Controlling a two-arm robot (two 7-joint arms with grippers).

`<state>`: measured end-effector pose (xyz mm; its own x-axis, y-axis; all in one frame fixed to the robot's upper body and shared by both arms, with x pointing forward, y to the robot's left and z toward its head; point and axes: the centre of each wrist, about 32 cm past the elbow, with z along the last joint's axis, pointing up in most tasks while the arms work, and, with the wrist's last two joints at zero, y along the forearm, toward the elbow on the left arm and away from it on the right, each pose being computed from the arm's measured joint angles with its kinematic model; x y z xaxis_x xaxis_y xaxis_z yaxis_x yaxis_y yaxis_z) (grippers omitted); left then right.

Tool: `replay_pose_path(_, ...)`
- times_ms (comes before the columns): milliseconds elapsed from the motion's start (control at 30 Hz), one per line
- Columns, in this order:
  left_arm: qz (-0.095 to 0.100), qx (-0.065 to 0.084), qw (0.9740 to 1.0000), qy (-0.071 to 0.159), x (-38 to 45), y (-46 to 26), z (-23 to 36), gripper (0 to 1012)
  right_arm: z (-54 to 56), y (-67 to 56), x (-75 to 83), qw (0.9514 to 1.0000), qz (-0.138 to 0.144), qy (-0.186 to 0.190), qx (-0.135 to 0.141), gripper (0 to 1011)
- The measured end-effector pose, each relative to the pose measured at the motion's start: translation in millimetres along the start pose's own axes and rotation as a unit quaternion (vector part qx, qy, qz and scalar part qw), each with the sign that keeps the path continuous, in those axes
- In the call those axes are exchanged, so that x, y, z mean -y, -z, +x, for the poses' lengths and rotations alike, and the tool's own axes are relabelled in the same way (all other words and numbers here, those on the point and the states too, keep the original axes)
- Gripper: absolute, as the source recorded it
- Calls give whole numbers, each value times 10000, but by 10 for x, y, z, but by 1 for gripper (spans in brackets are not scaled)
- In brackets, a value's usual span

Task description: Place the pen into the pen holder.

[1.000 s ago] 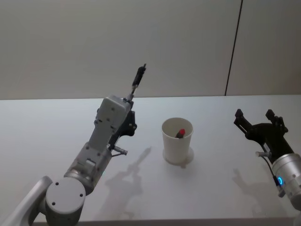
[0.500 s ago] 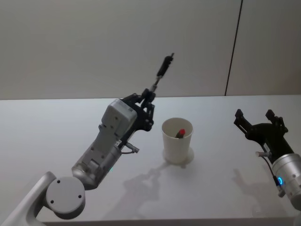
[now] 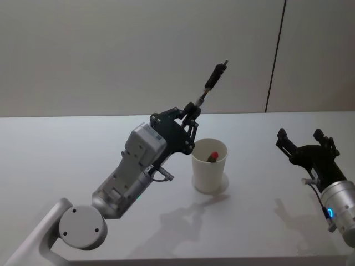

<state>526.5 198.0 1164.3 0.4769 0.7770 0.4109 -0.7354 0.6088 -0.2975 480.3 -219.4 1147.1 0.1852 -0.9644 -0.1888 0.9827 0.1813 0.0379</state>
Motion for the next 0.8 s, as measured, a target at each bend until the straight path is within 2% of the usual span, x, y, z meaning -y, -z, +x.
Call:
replay_pose_path(400, -168, 3, 9998, 139, 31, 30, 1, 135, 1, 0, 1, 10000, 2, -18, 4, 1002)
replay_pose_path(533, -196, 4, 9997, 162, 36, 34, 1, 135, 5, -4, 9, 9999, 26, -105, 18, 1002)
replay_pose_path(800, -233, 6, 9995, 193, 43, 40, 0, 135, 22, -39, 51, 9986, 136, -506, 28, 1002)
